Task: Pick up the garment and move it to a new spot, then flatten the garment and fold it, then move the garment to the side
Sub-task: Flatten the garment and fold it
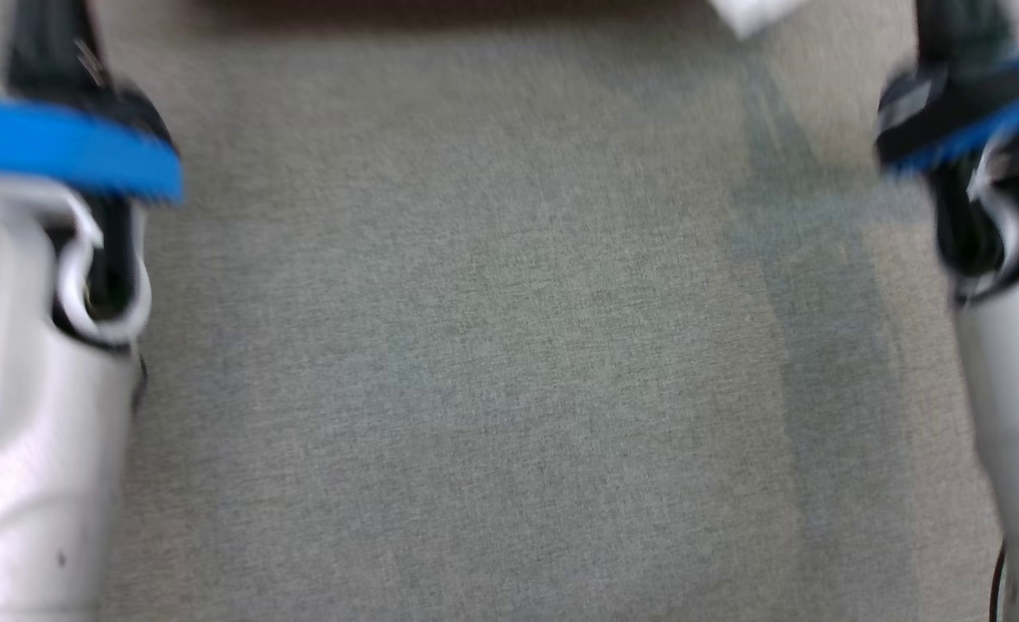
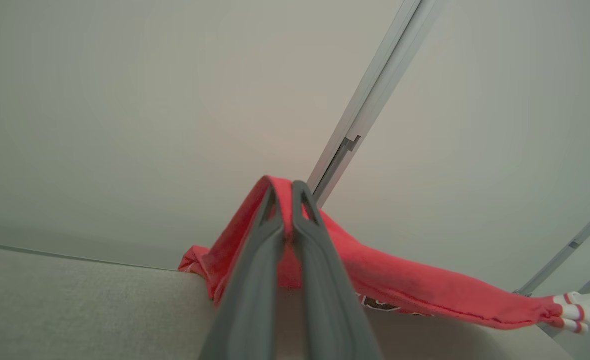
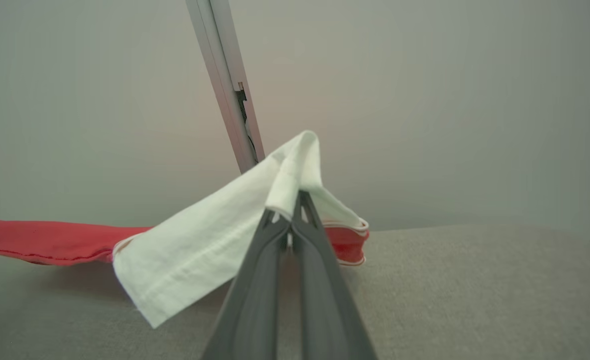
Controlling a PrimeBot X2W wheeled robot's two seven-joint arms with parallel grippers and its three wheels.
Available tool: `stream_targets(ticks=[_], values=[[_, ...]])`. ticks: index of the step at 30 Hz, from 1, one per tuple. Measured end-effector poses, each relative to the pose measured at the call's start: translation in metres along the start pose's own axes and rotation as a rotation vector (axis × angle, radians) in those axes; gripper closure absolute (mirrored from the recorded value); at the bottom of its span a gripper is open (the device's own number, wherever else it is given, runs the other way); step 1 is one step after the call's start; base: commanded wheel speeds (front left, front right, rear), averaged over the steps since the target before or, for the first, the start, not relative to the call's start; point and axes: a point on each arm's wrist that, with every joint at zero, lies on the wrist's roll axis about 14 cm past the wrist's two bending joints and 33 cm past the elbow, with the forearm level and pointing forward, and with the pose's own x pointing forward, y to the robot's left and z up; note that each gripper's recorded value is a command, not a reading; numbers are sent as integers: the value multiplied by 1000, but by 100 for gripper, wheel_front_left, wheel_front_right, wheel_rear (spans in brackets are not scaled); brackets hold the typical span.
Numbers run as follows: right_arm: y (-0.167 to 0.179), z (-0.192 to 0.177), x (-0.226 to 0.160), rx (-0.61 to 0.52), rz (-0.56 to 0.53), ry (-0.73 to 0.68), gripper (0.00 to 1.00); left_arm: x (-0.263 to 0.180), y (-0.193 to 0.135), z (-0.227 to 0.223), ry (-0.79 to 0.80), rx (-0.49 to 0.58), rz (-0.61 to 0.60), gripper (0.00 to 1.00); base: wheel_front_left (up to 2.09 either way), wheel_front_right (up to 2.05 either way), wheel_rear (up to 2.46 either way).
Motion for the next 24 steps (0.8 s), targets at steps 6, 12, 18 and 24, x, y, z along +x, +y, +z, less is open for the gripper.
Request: stream_targets(ticks=[6,12,18,24], values=[[-10,-61,-81,86,-64,229,100,-79,7,-44,146,-13,83,100,0,0,0],[-10,-78,-152,146,-119,357,100,-150,8,-63,235,-24,165,100,0,0,0],[-4,-73,-205,161,-165,426,100,-204,-1,-69,279,-61,222,100,0,0,0],[-8,-72,-241,142,-209,515,100,-249,-11,-85,364,-108,286,100,0,0,0]])
